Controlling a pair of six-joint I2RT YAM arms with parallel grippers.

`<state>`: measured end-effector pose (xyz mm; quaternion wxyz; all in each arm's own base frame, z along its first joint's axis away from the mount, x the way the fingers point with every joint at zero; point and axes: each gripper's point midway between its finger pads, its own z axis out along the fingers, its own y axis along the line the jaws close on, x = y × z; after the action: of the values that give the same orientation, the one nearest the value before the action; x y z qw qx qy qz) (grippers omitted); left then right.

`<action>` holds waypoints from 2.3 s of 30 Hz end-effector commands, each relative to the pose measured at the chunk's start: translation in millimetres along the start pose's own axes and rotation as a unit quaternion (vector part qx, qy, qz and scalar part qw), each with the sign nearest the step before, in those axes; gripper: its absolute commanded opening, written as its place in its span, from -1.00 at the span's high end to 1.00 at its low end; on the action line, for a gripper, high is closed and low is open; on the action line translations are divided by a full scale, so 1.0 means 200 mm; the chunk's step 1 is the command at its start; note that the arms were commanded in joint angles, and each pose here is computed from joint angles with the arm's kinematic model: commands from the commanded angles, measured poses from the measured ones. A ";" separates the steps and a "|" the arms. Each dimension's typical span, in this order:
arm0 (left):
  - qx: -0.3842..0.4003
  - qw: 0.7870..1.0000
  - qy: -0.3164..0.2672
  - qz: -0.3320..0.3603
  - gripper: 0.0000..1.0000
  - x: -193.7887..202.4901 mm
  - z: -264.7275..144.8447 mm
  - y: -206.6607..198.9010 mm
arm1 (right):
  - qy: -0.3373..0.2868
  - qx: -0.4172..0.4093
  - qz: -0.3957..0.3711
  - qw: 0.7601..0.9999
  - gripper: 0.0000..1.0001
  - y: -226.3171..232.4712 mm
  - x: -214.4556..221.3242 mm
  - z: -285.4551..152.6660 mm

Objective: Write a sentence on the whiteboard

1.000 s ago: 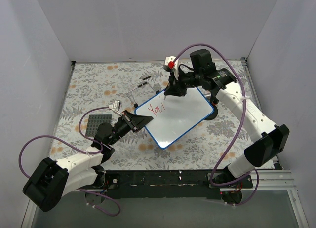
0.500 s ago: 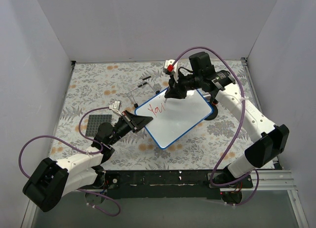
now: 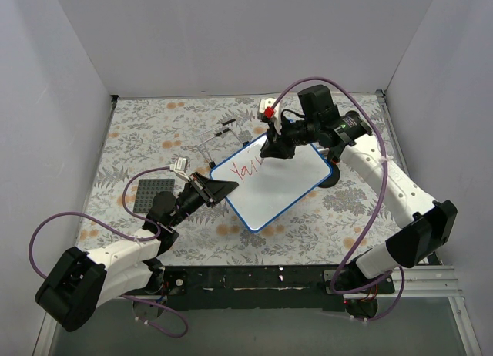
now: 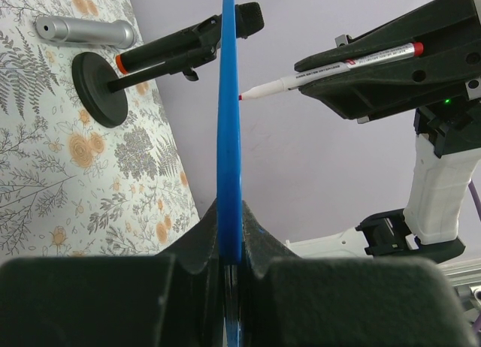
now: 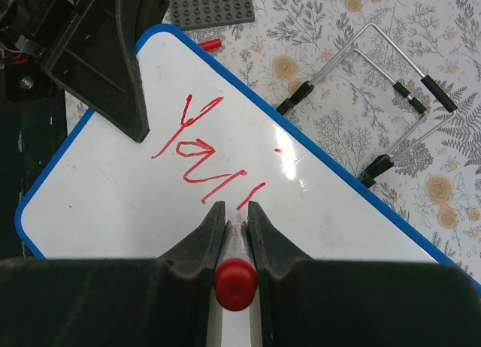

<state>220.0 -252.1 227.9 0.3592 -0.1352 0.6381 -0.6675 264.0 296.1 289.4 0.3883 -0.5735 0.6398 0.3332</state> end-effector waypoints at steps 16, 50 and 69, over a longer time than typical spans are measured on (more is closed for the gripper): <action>0.083 0.996 -0.020 0.014 1.00 -0.05 0.00 -0.24 | -0.019 0.022 -0.009 1.000 0.97 -0.10 -0.13 0.01; 0.081 0.996 -0.023 0.013 1.00 -0.06 -0.01 -0.23 | -0.004 0.028 0.005 1.000 0.97 -0.10 -0.03 -0.04; 0.081 0.996 -0.020 0.013 1.00 -0.05 0.00 -0.23 | -0.010 0.076 0.006 0.997 0.97 -0.24 -0.08 -0.04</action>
<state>220.6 -251.9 226.1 0.3588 -0.1375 0.6401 -0.6653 295.6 285.8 291.4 0.4057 -0.5446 0.6717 0.2961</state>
